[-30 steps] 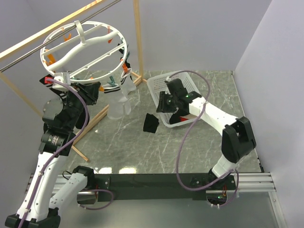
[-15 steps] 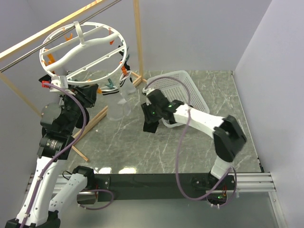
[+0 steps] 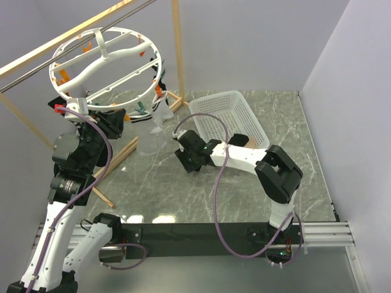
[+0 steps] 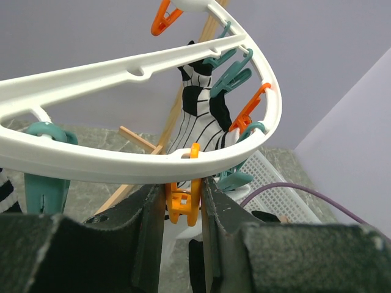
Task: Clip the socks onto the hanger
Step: Pick up the sock at the center of the board.
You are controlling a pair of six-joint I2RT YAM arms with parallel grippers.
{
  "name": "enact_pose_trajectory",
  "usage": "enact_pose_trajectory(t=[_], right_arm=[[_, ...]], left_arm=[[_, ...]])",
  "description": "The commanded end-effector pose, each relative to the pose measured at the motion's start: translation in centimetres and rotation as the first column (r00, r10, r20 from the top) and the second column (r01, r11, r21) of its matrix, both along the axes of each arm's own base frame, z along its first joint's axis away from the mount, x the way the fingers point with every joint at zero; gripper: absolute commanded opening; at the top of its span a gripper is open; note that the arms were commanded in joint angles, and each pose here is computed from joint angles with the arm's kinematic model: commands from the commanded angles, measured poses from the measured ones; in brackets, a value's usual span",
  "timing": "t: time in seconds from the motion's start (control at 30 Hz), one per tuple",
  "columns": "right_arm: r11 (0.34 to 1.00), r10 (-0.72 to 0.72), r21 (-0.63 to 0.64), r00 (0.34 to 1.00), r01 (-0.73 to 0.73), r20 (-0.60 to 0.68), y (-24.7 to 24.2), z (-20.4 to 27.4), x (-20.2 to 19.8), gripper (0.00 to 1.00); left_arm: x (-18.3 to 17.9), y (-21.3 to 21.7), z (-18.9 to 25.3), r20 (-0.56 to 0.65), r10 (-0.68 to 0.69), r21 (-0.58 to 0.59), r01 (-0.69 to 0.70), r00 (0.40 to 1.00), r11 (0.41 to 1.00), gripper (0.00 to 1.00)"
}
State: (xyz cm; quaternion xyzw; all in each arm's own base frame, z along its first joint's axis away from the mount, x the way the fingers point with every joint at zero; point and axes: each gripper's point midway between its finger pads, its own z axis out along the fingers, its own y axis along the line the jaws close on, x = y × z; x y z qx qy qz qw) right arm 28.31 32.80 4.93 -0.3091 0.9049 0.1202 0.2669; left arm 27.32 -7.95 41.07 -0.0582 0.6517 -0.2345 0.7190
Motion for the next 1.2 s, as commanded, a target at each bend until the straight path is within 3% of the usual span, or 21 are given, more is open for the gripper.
enact_pose_trajectory(t=[0.0,0.63,0.73,1.03,1.17], right_arm=[[0.999,0.035,-0.015,0.997,-0.034,0.076,1.1,0.5,0.8,0.49],[0.994,-0.012,-0.113,1.0,0.014,0.021,0.7,-3.4,1.2,0.49],[0.993,-0.013,-0.116,1.0,0.013,-0.001,0.6,-4.3,1.0,0.41],[1.0,-0.017,-0.009,0.998,0.016,-0.063,1.4,-3.7,1.1,0.01],[0.99,-0.011,0.138,0.993,0.027,-0.114,2.6,-0.4,0.5,0.0]], left_arm=[[-0.4,0.1,1.0,0.035,-0.002,0.017,0.001,0.999,1.0,0.13],[-0.5,0.2,1.3,0.041,0.002,0.042,-0.004,0.999,0.999,0.13],[-0.5,0.2,1.3,0.043,0.003,0.05,-0.005,0.999,0.999,0.13],[-0.6,0.3,1.7,0.056,0.004,0.056,-0.007,0.998,0.998,0.13],[-0.7,0.3,1.9,0.063,0.004,0.053,-0.007,0.998,0.999,0.13]])
